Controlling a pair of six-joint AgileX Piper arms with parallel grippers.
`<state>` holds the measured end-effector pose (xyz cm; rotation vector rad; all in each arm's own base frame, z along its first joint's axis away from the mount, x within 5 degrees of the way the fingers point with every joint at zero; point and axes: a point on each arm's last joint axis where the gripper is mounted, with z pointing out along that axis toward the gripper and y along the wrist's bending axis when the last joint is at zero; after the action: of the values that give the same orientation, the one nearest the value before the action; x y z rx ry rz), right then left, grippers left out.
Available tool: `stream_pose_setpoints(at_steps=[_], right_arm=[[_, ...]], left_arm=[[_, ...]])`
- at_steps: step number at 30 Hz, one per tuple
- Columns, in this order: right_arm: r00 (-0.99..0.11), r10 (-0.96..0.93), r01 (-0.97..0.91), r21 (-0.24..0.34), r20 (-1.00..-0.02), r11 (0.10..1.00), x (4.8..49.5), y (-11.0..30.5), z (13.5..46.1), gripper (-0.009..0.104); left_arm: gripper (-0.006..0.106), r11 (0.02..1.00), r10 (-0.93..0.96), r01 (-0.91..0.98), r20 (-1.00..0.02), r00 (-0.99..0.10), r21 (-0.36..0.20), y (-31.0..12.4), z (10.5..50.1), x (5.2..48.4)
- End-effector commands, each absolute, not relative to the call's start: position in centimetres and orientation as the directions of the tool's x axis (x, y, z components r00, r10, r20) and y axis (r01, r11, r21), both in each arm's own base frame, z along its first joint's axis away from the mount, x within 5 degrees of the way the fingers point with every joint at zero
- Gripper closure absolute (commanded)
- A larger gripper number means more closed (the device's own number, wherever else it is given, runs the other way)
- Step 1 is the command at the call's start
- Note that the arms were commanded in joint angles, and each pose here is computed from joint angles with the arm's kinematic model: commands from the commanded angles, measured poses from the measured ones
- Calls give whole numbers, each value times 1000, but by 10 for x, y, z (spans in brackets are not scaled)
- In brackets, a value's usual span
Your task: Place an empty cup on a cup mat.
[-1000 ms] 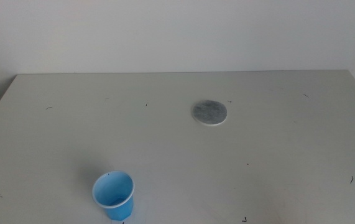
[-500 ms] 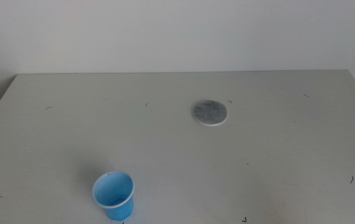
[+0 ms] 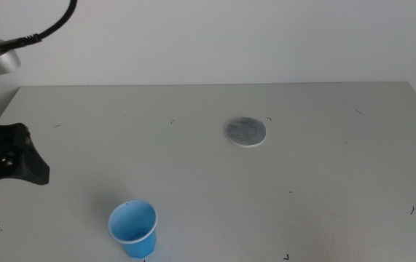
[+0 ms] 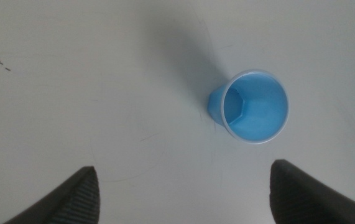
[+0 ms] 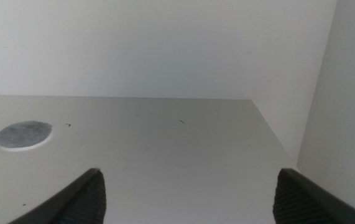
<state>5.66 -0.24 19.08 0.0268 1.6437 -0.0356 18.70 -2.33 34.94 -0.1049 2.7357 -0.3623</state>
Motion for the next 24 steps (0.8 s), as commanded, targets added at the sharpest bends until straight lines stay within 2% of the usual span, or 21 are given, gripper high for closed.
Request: stream_pose_setpoints(at_steps=[1,13,24], right_arm=[[35,-27,39,-26,-999,999,54,-2,202,1],[35,-27,39,-26,-999,999,54,-2,202,1],[35,-27,39,-26,-999,999,54,-2,202,1]], left_arm=[[1,955,-106,10,-373,-922,-295,-30,356,191],[1,973,37,115,-358,-933,-199,-88,327,221],[1,979,71,118,-265,-962,-167,-113,277,256]])
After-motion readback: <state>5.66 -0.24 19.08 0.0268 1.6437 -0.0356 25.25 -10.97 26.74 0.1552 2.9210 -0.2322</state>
